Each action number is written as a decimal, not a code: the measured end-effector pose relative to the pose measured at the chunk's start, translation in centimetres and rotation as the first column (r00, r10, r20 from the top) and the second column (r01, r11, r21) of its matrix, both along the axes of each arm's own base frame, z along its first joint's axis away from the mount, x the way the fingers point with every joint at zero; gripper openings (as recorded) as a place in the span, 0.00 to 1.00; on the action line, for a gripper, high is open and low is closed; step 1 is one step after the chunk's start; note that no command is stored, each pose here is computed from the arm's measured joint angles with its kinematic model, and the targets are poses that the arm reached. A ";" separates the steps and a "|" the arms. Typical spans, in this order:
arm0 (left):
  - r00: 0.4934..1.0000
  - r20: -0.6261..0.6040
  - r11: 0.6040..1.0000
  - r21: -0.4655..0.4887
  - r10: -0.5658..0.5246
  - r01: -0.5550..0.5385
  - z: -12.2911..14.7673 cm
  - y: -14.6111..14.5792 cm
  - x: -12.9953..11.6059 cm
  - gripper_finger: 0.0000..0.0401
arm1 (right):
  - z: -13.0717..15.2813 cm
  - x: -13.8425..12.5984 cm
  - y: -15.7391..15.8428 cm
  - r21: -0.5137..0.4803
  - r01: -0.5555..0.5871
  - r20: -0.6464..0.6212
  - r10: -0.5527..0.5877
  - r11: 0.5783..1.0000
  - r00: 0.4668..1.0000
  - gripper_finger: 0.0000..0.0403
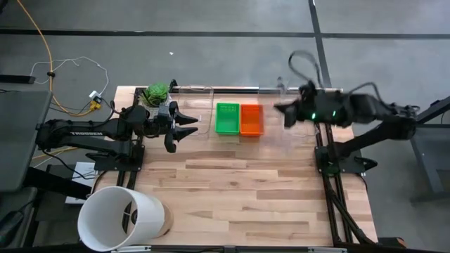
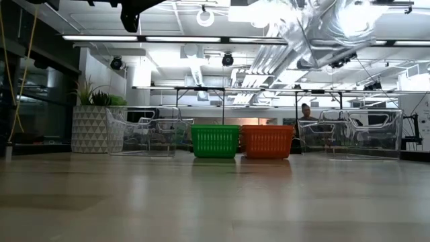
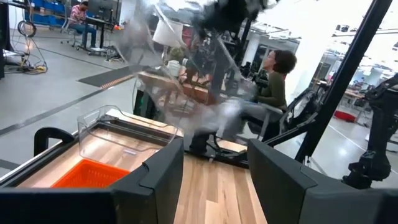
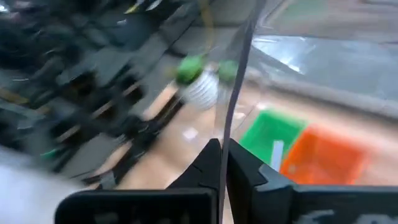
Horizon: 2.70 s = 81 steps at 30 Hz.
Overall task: Stack baskets by color
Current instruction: Stack the bottom transparent bin on the top right transparent bin
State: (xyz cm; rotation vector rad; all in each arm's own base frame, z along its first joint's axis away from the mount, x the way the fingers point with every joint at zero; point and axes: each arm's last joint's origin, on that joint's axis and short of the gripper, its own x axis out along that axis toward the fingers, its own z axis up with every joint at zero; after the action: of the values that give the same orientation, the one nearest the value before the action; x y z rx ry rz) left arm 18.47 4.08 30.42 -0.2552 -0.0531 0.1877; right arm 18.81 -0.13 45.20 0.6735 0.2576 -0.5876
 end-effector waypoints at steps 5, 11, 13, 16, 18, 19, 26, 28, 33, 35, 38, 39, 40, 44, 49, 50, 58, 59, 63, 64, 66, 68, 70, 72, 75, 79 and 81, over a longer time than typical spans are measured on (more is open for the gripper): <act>1.000 0.000 1.000 0.000 0.015 -0.015 0.0 0.0 0.0 0.41 | 2.5 -0.3 -3.1 -0.120 0.139 -0.194 -0.161 0.983 0.968 0.00; 1.000 0.000 1.000 0.000 0.015 -0.015 0.0 0.0 0.0 0.41 | 1.8 0.2 -7.3 -0.149 0.304 -0.422 -0.339 0.941 0.841 0.00; 1.000 0.002 1.000 -0.006 0.015 -0.015 0.0 0.0 0.0 0.41 | 0.9 0.5 -8.7 -0.142 0.337 -0.491 -0.362 0.931 0.793 0.00; 1.000 0.006 1.000 -0.026 0.015 -0.014 0.0 0.0 0.0 0.41 | -1.1 1.1 -10.8 -0.128 0.377 -0.590 -0.376 0.917 0.715 0.00; 1.000 0.006 1.000 -0.026 0.015 -0.015 0.0 0.0 0.0 0.41 | -2.5 1.6 -12.1 -0.116 0.395 -0.639 -0.373 0.911 0.673 0.00; 1.000 0.005 1.000 -0.026 0.015 -0.014 0.0 0.0 0.0 0.41 | -3.3 1.8 -12.7 -0.110 0.407 -0.659 -0.373 0.907 0.653 0.00; 1.000 0.005 1.000 -0.026 0.014 -0.014 0.0 0.0 0.0 0.41 | -8.4 3.0 -16.0 -0.023 0.488 -0.719 -0.354 0.872 0.598 0.00; 1.000 0.005 1.000 -0.026 0.010 -0.010 0.0 0.0 0.0 0.41 | -9.9 3.0 -16.5 0.010 0.516 -0.738 -0.342 0.857 0.582 0.00; 1.000 0.005 1.000 -0.026 0.007 -0.006 0.0 0.0 0.0 0.41 | -12.7 2.8 -16.8 0.044 0.606 -0.759 -0.368 0.795 0.538 0.00; 1.000 0.004 1.000 -0.018 0.007 -0.007 0.0 0.0 0.0 0.41 | -13.4 2.9 -16.8 0.069 0.627 -0.752 -0.372 0.776 0.544 0.00; 1.000 -0.002 1.000 0.008 0.008 -0.008 0.0 0.0 0.0 0.41 | -14.2 3.2 -17.0 0.107 0.650 -0.729 -0.386 0.752 0.566 0.00; 1.000 -0.002 1.000 0.011 0.007 -0.007 0.0 0.0 0.0 0.41 | -14.5 3.1 -17.0 0.114 0.666 -0.731 -0.392 0.737 0.559 0.00; 1.000 -0.003 1.000 0.015 0.008 -0.008 0.0 0.0 0.0 0.41 | -14.8 3.1 -17.0 0.125 0.677 -0.731 -0.394 0.725 0.557 0.00; 1.000 -0.003 1.000 0.016 0.008 -0.008 0.0 0.0 0.0 0.41 | -15.7 2.9 -17.2 0.172 0.709 -0.722 -0.402 0.684 0.563 0.00; 1.000 -0.003 1.000 0.018 0.008 -0.008 0.0 0.0 0.0 0.41 | -16.3 2.6 -17.4 0.199 0.719 -0.733 -0.386 0.665 0.560 0.00; 1.000 -0.004 1.000 0.019 0.008 -0.008 0.0 0.0 0.0 0.41 | -16.4 2.5 -17.5 0.203 0.720 -0.736 -0.382 0.663 0.559 0.00; 1.000 -0.006 0.999 0.034 0.012 -0.012 0.0 0.0 0.0 0.41 | -18.2 1.9 -17.8 0.262 0.709 -0.759 -0.313 0.655 0.571 0.00; 1.000 -0.006 0.999 0.034 0.012 -0.012 0.0 0.0 0.0 0.41 | -18.5 1.8 -17.8 0.269 0.707 -0.757 -0.310 0.654 0.575 0.00; 1.000 -0.007 0.999 0.034 0.015 -0.015 0.0 0.0 0.0 0.41 | -19.5 1.9 -17.8 0.284 0.695 -0.750 -0.299 0.660 0.590 0.00; 1.000 -0.006 0.999 0.034 0.016 -0.016 0.0 0.0 0.0 0.41 | -19.8 1.9 -17.8 0.288 0.694 -0.750 -0.295 0.660 0.592 0.00; 1.000 -0.007 0.999 0.034 0.017 -0.016 0.0 0.0 0.0 0.41 | -20.3 1.8 -17.7 0.289 0.695 -0.753 -0.292 0.658 0.590 0.00; 1.000 -0.007 0.999 0.034 0.016 -0.016 0.0 0.0 0.0 0.41 | -20.7 1.8 -17.6 0.289 0.701 -0.757 -0.293 0.652 0.584 0.00; 1.000 -0.007 0.999 0.034 0.016 -0.016 0.0 0.0 0.0 0.41 | -21.1 1.7 -17.6 0.290 0.701 -0.756 -0.294 0.651 0.585 0.00; 1.000 -0.007 0.999 0.034 0.016 -0.016 0.0 0.0 0.0 0.41 | -21.4 1.7 -17.6 0.302 0.701 -0.751 -0.292 0.646 0.592 0.00; 1.000 -0.006 0.999 0.034 0.017 -0.016 0.0 0.0 0.0 0.41 | -21.7 1.8 -17.6 0.312 0.697 -0.745 -0.289 0.645 0.601 0.00; 1.000 -0.005 1.000 0.027 0.017 -0.017 0.0 0.0 0.0 0.41 | -21.7 1.8 -17.7 0.308 0.692 -0.742 -0.290 0.653 0.605 0.00; 1.000 -0.005 1.000 0.027 0.017 -0.017 0.0 0.0 0.0 0.41 | -21.7 1.8 -17.8 0.301 0.696 -0.741 -0.300 0.652 0.601 0.01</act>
State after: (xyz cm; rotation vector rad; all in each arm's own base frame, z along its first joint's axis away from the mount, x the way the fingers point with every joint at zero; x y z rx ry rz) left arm 18.46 4.13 30.42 -0.2277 -0.0523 0.2042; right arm 20.57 -17.91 23.50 1.1431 0.9363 -1.3711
